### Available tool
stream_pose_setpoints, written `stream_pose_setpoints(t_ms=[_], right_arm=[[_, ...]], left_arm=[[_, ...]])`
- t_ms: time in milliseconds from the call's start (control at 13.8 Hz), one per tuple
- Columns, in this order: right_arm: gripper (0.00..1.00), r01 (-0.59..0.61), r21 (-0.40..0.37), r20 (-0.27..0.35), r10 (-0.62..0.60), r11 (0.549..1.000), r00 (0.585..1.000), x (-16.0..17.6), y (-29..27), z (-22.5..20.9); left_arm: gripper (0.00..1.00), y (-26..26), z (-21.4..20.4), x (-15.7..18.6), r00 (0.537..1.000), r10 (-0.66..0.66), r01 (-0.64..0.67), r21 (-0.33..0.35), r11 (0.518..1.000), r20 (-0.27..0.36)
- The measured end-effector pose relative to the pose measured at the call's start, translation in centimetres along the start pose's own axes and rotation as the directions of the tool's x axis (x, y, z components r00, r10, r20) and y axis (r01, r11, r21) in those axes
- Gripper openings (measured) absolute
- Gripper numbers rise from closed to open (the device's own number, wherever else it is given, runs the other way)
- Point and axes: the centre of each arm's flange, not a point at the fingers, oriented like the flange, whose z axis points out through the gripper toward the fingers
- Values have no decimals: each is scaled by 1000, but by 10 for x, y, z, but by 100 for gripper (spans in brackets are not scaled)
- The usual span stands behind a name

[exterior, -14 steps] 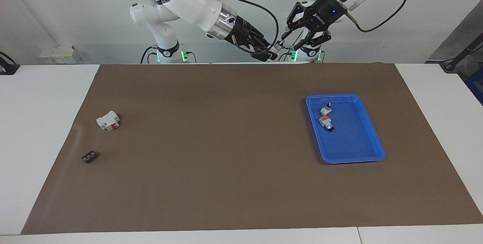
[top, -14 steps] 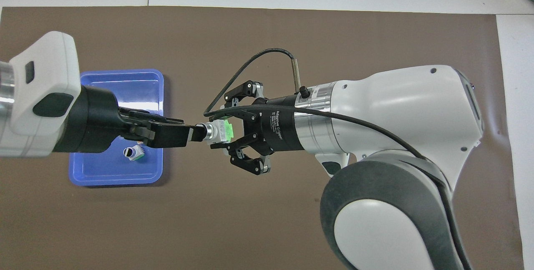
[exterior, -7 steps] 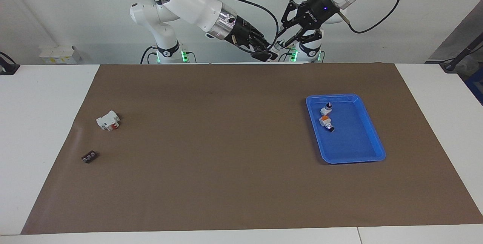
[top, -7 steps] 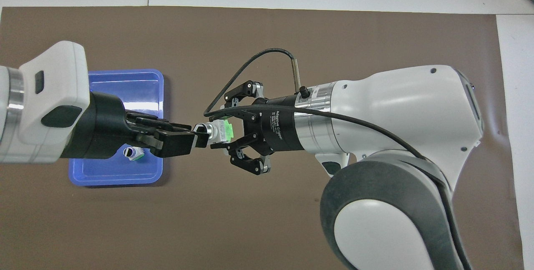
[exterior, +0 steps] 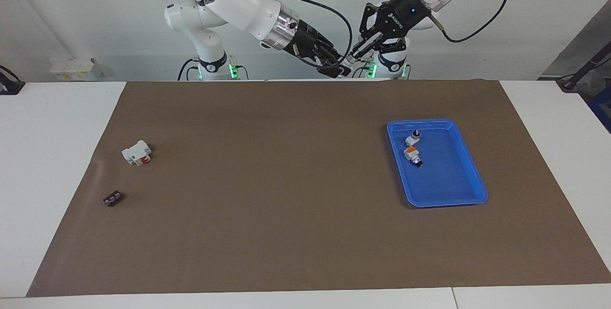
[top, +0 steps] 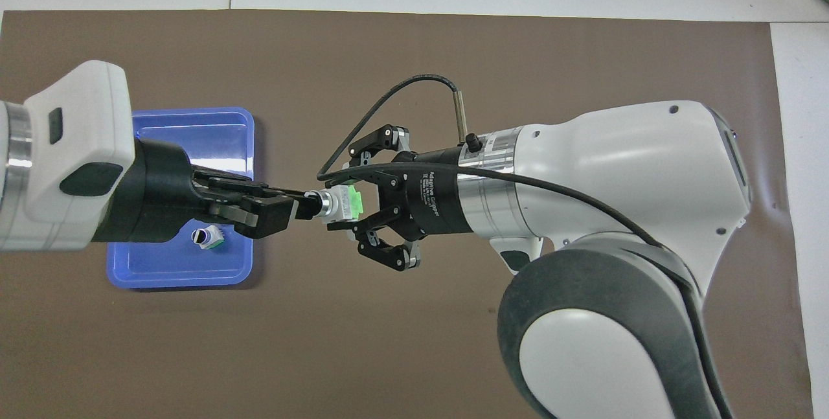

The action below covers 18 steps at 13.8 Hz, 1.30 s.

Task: Turn and place switch with both arms
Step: 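Move the left gripper toward the switch held by the right gripper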

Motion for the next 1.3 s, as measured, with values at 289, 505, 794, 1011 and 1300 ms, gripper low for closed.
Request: stream_pose_setpoints(t_ms=[289, 505, 794, 1011, 1300], right_arm=[[44, -7, 1, -4, 7, 1000, 1000, 5, -1, 0], [44, -7, 1, -4, 7, 1000, 1000, 5, -1, 1], [44, -7, -3, -5, 7, 1000, 1000, 5, 0, 2], [44, -7, -6, -5, 7, 1000, 1000, 4, 1, 4], [44, -8, -11, -6, 7, 1000, 1000, 5, 2, 4]], left_arm=[[19, 1, 6, -2, 1000, -1, 1, 9, 1000, -24], [10, 0, 5, -2, 1000, -2, 2, 11, 1000, -25], [10, -1, 6, -3, 999, -46, 47, 10, 999, -19], [10, -3, 6, -4, 974, -226, 226, 7, 974, -15], [10, 0, 7, -5, 817, -577, 577, 16, 817, -21]])
